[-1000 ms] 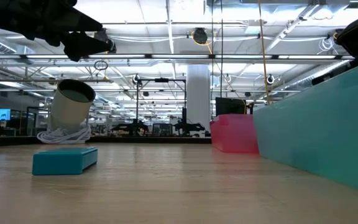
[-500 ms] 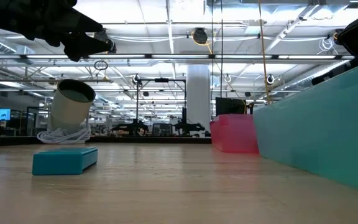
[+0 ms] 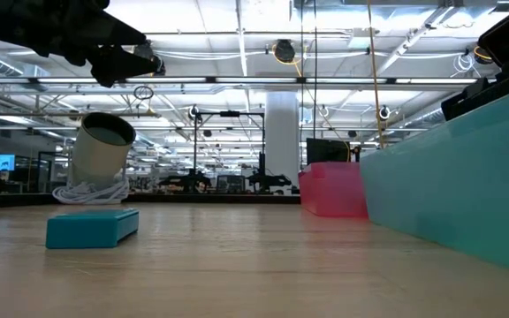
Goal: Pick & Place Office items
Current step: Put the blue digital clock into the green bin
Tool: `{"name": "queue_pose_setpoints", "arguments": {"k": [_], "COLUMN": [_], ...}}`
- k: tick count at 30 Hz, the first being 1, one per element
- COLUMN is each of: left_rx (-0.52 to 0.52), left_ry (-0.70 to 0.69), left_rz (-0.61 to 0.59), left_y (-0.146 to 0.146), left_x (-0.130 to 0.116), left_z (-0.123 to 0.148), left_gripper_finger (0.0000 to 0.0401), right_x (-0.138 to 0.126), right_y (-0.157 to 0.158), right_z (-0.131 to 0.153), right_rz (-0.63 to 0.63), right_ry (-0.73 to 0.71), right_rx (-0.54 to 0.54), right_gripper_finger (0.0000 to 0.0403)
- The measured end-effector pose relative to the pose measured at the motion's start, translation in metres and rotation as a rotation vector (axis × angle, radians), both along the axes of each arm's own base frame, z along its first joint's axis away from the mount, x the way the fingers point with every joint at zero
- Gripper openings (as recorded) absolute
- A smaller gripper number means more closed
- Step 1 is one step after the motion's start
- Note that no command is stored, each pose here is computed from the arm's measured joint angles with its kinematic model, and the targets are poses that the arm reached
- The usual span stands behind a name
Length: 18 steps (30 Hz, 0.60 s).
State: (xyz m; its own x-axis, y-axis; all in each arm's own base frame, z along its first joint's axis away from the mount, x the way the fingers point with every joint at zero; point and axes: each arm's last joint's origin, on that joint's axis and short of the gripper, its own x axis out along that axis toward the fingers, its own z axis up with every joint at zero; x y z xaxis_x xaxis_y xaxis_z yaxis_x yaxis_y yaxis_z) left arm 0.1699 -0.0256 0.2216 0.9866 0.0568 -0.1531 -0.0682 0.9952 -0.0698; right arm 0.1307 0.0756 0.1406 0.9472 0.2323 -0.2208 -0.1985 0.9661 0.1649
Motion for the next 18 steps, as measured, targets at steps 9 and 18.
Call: {"name": "queue_pose_setpoints", "arguments": {"k": [9,18], "left_rx": [-0.008,-0.410], "left_ry": [-0.010,-0.081], "left_rz": [0.001,0.015], "left_y": [0.000,-0.001], "left_x": [0.000,0.001], "left_z": [0.001,0.007], "left_gripper_finger": [0.0325,0.0310], "right_x": [0.001,0.001], "right_y": [0.001,0.001], "right_z": [0.009,0.037], "right_rz": [-0.011,0.004], "right_ry": [-0.067,-0.348], "right_rx": [0.113,0.118], "right_gripper_finger": [0.0121,0.0122]}}
